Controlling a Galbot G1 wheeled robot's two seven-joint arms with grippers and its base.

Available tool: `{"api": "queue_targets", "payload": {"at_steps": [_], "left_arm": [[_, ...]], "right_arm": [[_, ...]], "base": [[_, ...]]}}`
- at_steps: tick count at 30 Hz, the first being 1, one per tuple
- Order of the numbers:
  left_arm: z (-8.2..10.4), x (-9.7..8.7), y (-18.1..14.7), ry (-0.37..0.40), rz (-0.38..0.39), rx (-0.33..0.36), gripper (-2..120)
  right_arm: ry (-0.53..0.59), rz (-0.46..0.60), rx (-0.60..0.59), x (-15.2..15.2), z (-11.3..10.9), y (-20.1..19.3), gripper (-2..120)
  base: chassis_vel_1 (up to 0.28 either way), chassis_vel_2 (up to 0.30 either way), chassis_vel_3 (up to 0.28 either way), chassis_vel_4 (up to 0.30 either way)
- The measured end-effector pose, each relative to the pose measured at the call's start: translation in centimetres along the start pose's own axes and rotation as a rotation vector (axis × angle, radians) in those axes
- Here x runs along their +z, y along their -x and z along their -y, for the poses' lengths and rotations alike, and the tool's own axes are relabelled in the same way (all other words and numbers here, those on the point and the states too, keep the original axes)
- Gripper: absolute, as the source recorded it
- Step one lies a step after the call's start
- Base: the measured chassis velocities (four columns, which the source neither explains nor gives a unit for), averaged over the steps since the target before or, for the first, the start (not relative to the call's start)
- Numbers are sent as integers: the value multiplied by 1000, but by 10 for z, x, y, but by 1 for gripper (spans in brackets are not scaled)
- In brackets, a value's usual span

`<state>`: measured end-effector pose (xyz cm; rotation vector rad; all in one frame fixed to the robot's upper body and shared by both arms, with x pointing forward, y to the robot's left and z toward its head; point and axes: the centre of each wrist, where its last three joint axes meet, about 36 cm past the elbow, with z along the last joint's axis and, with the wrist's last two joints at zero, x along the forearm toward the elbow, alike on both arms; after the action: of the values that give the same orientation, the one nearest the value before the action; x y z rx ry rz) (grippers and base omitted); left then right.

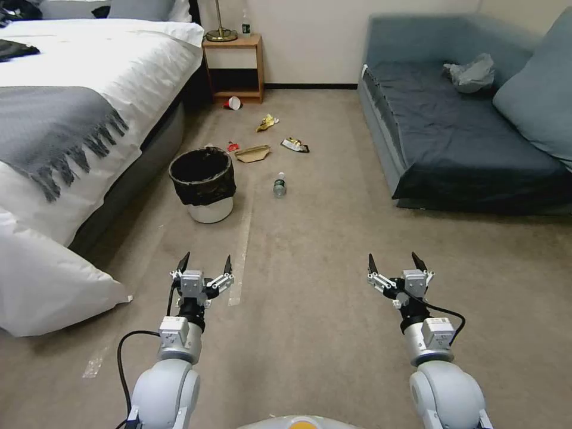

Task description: Pick up the trash can from the floor.

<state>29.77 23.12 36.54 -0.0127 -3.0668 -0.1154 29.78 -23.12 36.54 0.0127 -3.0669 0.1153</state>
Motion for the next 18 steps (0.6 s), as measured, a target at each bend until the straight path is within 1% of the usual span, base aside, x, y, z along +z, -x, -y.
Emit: {"api": "queue_targets", "payload": {"at_steps": [18], "left_arm": [[0,0,0,0,0,0,99]], "right_arm": [[0,0,0,0,0,0,100]], "base": [[0,0,0,0]]}}
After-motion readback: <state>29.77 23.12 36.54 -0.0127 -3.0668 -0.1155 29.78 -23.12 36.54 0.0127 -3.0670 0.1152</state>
